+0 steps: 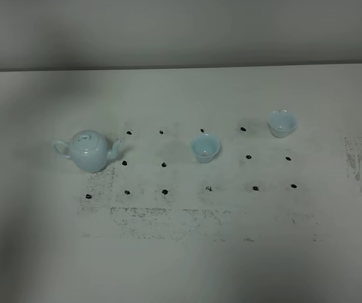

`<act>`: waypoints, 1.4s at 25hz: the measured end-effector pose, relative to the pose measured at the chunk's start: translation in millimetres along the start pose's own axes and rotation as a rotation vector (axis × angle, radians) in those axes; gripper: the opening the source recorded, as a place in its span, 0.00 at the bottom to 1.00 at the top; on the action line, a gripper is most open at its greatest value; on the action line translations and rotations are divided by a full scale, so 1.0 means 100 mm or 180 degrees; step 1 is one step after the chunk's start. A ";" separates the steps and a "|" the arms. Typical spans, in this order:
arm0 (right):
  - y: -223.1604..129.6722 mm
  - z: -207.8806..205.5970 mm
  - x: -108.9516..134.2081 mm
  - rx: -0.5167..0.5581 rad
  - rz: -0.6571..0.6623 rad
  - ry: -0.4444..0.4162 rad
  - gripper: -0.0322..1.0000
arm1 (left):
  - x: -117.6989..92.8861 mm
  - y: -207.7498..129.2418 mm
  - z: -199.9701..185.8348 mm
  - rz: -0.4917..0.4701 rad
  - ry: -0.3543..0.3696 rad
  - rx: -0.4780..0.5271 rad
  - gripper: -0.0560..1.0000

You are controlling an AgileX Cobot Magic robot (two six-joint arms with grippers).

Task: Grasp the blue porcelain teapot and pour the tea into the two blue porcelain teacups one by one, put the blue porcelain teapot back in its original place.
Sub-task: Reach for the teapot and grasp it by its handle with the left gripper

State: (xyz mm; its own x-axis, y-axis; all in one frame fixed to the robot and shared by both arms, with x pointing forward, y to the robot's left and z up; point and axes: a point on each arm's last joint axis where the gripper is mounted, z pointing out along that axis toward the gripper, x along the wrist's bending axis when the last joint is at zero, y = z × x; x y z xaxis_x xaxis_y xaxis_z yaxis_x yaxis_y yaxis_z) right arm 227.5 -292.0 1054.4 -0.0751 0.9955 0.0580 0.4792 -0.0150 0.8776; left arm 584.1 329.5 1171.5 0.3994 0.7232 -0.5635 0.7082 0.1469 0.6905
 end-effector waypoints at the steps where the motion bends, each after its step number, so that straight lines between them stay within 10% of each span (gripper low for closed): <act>1: 0.00 0.00 0.00 0.0000 0.0005 0.0010 0.50 | 0.00 0.00 0.00 0.0000 0.0000 0.0000 0.61; 17: 0.00 0.00 0.03 -0.0011 0.0086 0.0057 0.50 | -0.04 -0.09 0.14 0.0218 0.0229 0.0346 0.60; 24: 0.00 0.00 0.03 -0.0011 0.0085 0.0060 0.50 | -0.31 -0.28 0.53 0.0766 0.1283 0.1063 0.57; 30: 0.00 0.00 0.03 -0.0011 0.0085 0.0062 0.50 | -0.44 -0.39 0.62 0.1058 0.2629 0.1436 0.57; 35: 0.00 0.00 0.03 -0.0011 0.0085 0.0062 0.50 | -0.57 -0.44 0.75 0.1438 0.3031 0.1565 0.57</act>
State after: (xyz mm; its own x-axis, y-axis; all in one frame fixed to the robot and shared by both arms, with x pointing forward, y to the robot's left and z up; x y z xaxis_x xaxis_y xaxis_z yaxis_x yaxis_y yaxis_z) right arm 227.4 -288.6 1054.9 -0.0792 0.9927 0.0908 0.4781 -0.0421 0.8773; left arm 574.1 231.0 1139.0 0.2221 0.8882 0.4021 0.8459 -0.3806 0.3736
